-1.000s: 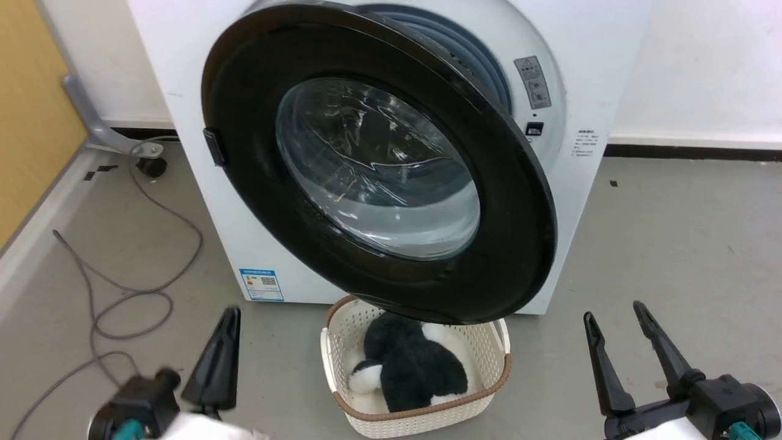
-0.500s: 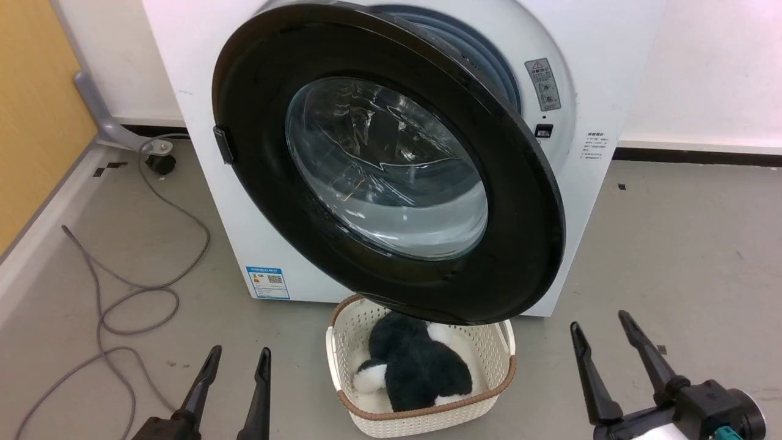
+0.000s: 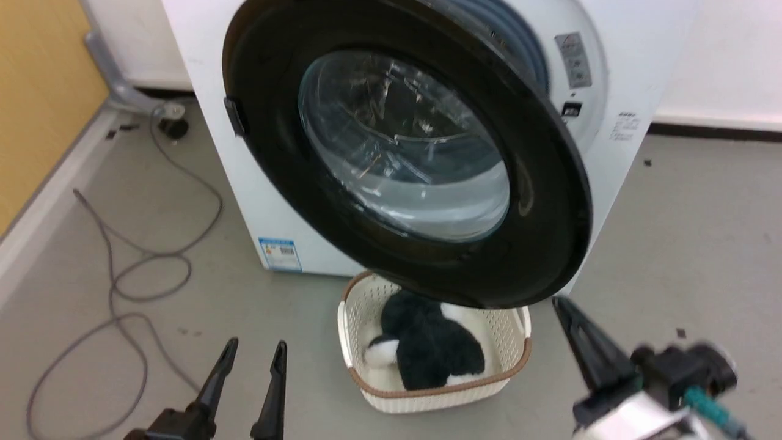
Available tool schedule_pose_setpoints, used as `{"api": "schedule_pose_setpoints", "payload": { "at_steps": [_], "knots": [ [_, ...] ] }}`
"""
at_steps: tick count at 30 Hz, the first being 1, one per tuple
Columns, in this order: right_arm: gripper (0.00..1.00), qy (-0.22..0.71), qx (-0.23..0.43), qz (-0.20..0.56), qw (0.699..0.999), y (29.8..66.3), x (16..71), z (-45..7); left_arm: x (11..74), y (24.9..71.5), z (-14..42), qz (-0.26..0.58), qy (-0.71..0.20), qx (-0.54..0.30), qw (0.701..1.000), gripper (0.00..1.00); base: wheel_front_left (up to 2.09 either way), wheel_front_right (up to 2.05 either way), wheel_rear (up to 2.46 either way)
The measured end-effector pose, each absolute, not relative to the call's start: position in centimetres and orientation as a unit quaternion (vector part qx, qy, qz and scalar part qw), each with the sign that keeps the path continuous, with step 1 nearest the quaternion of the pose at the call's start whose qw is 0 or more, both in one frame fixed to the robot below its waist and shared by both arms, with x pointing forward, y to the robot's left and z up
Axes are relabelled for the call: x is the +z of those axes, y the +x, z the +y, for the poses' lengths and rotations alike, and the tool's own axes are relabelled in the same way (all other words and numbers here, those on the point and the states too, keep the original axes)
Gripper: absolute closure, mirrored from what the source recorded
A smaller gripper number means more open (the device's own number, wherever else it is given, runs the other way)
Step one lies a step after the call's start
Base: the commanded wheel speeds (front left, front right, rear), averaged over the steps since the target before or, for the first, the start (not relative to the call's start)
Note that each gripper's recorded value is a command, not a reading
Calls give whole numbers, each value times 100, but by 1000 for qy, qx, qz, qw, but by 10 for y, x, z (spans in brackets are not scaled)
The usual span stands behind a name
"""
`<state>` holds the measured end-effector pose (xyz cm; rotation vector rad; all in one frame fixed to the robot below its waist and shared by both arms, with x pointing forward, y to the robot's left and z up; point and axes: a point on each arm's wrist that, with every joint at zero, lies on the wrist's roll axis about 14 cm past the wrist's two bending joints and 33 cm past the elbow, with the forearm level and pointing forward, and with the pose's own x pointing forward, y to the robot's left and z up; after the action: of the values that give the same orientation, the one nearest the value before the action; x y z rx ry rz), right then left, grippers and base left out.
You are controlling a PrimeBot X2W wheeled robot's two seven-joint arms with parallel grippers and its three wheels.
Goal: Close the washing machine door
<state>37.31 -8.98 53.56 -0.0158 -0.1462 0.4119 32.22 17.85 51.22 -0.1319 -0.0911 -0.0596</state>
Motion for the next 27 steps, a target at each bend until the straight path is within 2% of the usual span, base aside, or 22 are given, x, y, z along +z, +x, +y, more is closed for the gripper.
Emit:
{"api": "schedule_pose_setpoints", "payload": {
  "at_steps": [13, 27],
  "knots": [
    [100, -48, 275, -15, 960, 453, 519, -80, 500, 348, 185, -26, -60, -22, 998, 0, 0, 0, 0],
    [100, -37, 259, 27, 965, 548, 497, -92, 486, 372, 190, -7, -46, -15, 999, 0, 0, 0, 0]
  ]
}}
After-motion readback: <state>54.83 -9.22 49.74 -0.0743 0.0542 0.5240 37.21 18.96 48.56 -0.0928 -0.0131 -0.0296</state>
